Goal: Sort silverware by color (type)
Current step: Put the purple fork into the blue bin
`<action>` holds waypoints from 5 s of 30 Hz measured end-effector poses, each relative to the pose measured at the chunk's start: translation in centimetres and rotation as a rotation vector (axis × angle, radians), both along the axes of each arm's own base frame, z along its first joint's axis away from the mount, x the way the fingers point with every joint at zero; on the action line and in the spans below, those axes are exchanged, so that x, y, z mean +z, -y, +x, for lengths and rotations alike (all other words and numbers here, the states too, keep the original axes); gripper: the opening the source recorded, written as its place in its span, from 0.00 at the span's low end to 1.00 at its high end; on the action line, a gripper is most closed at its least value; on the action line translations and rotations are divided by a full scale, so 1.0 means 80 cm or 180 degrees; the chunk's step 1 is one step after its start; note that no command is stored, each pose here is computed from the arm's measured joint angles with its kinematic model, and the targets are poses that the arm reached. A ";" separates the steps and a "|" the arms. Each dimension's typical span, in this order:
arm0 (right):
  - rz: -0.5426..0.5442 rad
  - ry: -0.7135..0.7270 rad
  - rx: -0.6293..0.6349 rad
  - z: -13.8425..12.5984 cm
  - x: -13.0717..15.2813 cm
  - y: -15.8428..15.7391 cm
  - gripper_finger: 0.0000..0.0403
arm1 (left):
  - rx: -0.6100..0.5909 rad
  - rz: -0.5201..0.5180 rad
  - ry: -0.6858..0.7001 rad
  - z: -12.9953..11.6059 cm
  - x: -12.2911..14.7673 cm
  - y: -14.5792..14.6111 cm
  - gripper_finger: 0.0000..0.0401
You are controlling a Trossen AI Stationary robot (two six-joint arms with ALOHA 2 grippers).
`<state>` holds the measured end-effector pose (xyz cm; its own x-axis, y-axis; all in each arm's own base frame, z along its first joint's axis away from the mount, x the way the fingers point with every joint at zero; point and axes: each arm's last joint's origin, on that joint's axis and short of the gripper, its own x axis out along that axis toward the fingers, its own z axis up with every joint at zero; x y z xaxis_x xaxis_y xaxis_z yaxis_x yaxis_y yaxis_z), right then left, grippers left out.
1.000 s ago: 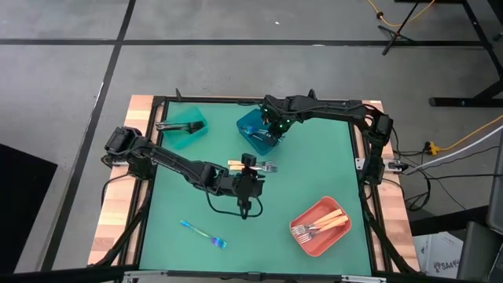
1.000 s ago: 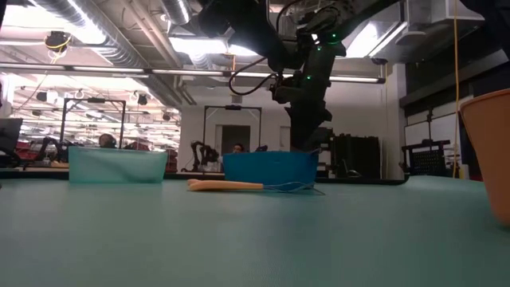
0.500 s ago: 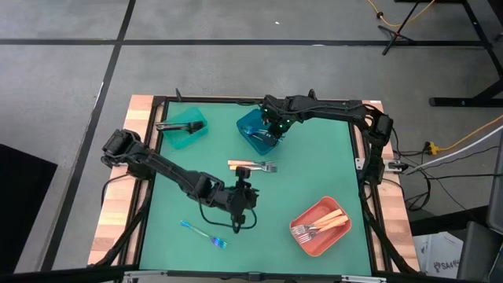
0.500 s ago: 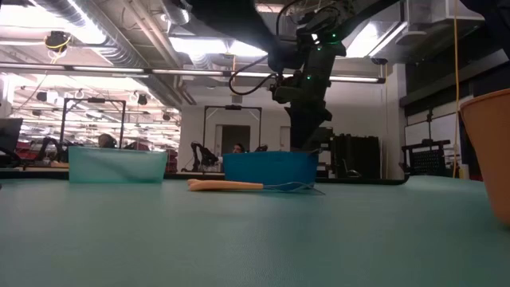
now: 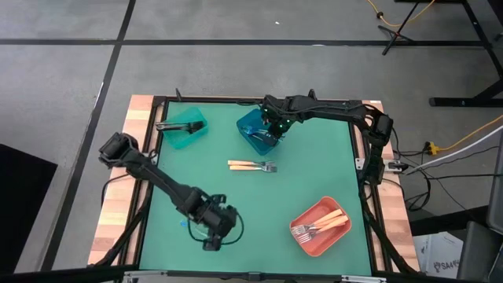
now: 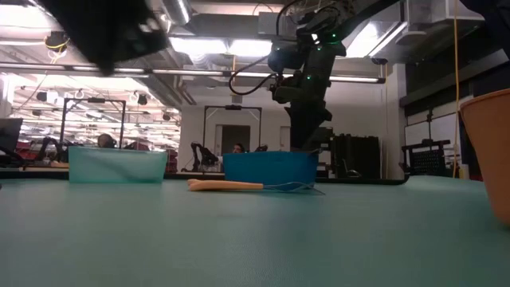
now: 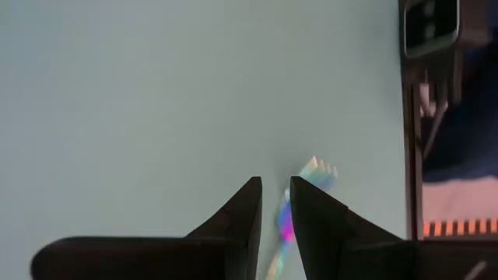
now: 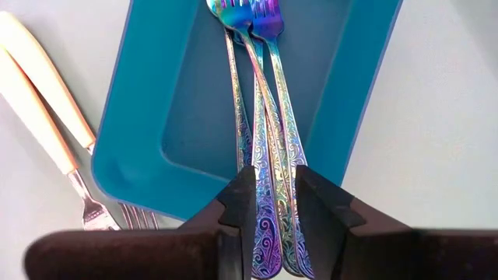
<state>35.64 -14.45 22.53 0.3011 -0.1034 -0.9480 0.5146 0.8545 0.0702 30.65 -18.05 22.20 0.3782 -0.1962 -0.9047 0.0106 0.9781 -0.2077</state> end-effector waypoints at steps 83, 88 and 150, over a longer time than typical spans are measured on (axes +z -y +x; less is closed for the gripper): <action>-0.0054 0.0061 -0.0008 -0.004 0.012 -0.001 0.21 | -0.0156 0.0660 -0.0494 -0.075 -0.107 0.055 0.10; -0.0153 0.0254 0.0028 -0.016 0.043 -0.006 0.21 | -0.0143 0.0670 -0.0487 -0.075 -0.107 0.055 0.03; -0.1277 0.0676 0.0625 -0.196 0.088 -0.219 0.21 | 0.1834 0.0712 0.1259 0.034 -0.086 -0.031 0.04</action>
